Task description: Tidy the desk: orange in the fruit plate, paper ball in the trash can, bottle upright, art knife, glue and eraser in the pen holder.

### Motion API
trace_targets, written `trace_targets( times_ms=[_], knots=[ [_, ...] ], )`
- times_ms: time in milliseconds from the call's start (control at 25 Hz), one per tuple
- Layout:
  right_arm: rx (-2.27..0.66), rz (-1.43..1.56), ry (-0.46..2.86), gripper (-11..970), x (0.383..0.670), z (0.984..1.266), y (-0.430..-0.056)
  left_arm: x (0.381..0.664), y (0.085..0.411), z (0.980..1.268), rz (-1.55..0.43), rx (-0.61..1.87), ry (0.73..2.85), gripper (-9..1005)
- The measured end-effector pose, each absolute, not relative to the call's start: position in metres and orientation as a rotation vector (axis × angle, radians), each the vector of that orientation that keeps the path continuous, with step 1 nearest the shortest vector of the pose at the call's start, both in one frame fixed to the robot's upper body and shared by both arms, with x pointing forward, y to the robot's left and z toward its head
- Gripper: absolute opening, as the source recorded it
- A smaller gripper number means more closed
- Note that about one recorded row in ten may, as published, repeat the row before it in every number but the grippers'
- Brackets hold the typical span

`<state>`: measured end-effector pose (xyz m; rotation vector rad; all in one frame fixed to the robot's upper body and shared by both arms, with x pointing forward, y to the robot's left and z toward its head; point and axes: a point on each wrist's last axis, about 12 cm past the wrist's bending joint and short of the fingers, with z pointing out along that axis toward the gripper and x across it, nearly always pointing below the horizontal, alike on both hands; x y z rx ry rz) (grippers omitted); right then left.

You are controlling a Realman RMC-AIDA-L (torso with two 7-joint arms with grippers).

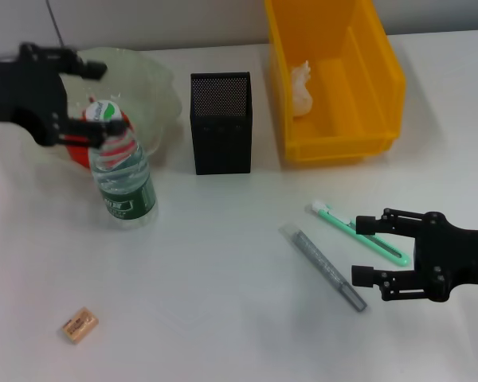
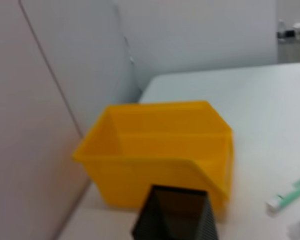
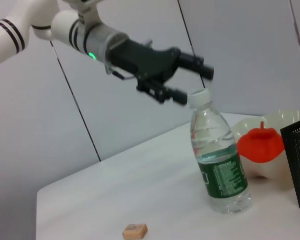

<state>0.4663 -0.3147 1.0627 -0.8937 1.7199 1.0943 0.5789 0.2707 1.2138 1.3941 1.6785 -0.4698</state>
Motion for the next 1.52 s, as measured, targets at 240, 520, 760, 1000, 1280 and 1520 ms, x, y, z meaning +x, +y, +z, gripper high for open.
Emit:
trace_targets(
  times_ms=[240, 520, 760, 1000, 1280, 1520],
  knots=[
    [-0.892, 1.101, 1.720, 842, 0.464, 1.062, -0.315, 0.578, 0.278, 1.226, -0.440, 1.351, 1.629, 792],
    [-0.888, 1.099, 1.719, 842, 0.464, 1.063, -0.316, 0.561, 0.279, 1.238, -0.480, 1.350, 1.531, 788],
    [-0.891, 1.089, 1.710, 843, 0.465, 1.066, -0.318, 0.535, 0.275, 1.235, -0.702, 1.354, 1.363, 788],
    [-0.893, 1.083, 1.691, 843, 0.466, 1.072, -0.324, 0.528, 0.267, 1.185, -0.902, 1.307, 1.351, 788],
    [-0.924, 1.074, 1.691, 843, 0.470, 1.078, -0.329, 0.515, 0.267, 1.137, -0.986, 1.269, 1.353, 788],
    [-0.924, 1.081, 1.703, 843, 0.472, 1.081, -0.331, 0.509, 0.260, 1.111, -0.988, 1.281, 1.405, 788]
  ],
)
